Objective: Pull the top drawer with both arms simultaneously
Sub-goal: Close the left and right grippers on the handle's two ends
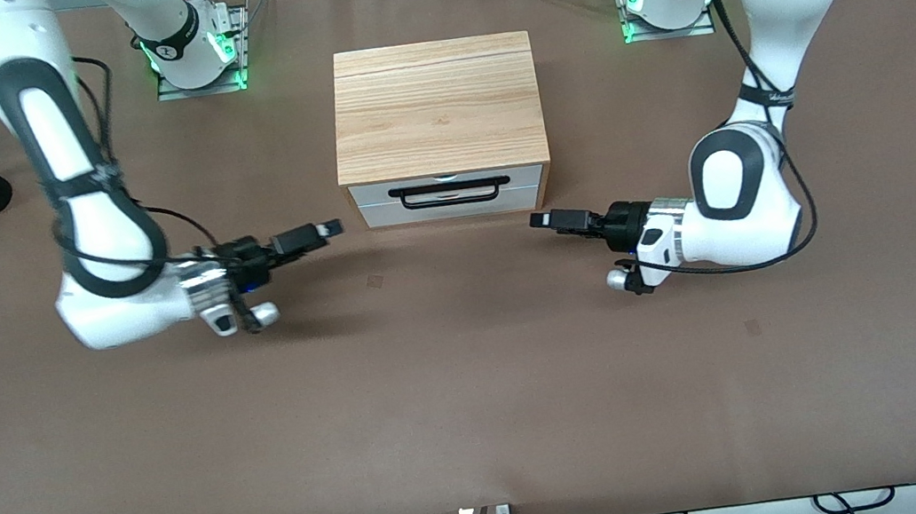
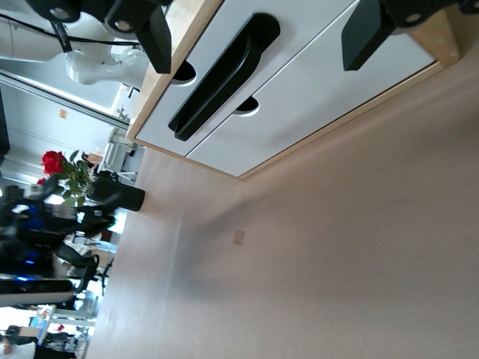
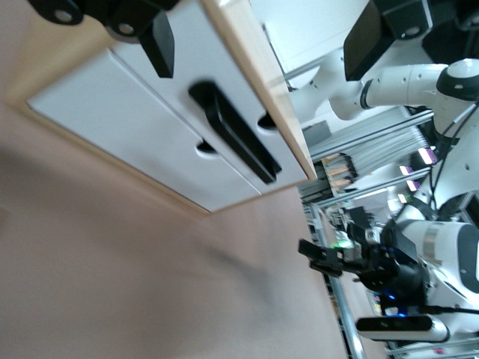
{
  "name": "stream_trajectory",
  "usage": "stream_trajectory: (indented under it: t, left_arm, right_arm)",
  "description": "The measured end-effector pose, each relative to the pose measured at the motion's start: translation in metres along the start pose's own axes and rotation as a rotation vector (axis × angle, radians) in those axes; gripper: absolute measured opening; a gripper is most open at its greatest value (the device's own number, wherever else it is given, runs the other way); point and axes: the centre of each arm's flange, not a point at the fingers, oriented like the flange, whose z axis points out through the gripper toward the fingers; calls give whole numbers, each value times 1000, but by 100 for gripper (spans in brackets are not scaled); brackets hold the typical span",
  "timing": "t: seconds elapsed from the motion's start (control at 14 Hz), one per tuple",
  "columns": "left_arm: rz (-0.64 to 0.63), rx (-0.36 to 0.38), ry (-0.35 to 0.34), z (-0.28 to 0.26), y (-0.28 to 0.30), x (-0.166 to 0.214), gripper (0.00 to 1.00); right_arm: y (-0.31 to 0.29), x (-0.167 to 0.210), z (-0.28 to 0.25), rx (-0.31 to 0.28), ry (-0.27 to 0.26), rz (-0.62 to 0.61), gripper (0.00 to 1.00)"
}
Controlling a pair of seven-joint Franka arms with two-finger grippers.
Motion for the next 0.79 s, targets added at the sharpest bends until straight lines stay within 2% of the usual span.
stream_trajectory:
  t: [0.21, 0.43, 0.57, 0.79]
  left_arm:
    - [18, -17, -10, 6, -6, -1, 100]
    - [28, -119, -9, 26, -12, -9, 100]
    - [40, -140, -25, 41, -18, -15, 100]
    - [44, -161, -47, 57, -16, -21, 100]
  right_arm:
    - [11, 8, 41, 48, 63, -67, 100]
    - [17, 3, 80, 148, 129, -133, 100]
    - [34, -5, 95, 193, 157, -175, 100]
    - [53, -14, 106, 211, 163, -202, 100]
